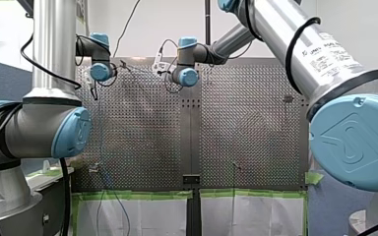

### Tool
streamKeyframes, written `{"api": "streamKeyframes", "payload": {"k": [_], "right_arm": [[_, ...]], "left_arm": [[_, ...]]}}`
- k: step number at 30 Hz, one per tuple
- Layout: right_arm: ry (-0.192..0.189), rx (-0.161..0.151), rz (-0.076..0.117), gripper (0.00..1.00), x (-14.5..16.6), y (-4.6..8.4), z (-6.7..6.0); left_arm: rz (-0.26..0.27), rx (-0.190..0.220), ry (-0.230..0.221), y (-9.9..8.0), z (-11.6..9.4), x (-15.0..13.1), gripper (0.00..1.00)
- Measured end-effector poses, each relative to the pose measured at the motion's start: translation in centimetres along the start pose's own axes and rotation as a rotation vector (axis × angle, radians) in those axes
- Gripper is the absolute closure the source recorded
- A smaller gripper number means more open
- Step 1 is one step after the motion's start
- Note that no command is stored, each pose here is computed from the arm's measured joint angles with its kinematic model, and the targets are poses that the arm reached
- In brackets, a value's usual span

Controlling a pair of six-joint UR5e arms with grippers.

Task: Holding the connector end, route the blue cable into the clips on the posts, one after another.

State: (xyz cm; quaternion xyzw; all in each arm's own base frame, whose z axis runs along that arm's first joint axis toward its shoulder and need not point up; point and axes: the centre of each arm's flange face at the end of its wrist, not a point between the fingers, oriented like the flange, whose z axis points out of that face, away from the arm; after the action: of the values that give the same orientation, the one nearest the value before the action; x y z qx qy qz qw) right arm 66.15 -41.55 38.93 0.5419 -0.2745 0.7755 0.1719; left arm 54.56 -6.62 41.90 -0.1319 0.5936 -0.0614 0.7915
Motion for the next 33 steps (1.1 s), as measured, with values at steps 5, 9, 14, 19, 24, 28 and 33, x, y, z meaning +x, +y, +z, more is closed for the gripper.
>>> {"api": "streamKeyframes", "payload": {"k": [5,9,14,19,24,28,33], "right_arm": [[0.011,-0.003,-0.003,1.0,0.4,0.5,0.5],[0.013,-0.01,-0.005,1.0,0.3,1.2,0.7],[0.01,-0.016,-0.006,1.0,-0.2,2.0,1.1],[0.02,-0.019,-0.003,1.0,0.2,2.6,1.7],[0.026,-0.02,0.0,1.0,0.2,3.1,2.5],[0.024,-0.016,0.0,1.0,0.1,3.2,2.8],[0.015,-0.019,-0.002,1.0,0.0,3.5,2.8]], "left_arm": [[-0.004,-0.01,0.005,0.7,0.4,0.4,1.0],[-0.007,-0.01,0.009,1.0,0.7,0.9,1.0],[-0.012,-0.005,0.018,1.1,1.4,1.9,1.0],[-0.038,-0.001,0.001,1.2,2.0,1.7,1.0],[-0.049,-0.001,0.006,1.4,2.7,2.4,1.0],[-0.051,-0.001,0.012,1.5,2.9,2.7,1.0],[-0.052,0.0,0.02,1.5,2.9,2.8,1.0]]}}
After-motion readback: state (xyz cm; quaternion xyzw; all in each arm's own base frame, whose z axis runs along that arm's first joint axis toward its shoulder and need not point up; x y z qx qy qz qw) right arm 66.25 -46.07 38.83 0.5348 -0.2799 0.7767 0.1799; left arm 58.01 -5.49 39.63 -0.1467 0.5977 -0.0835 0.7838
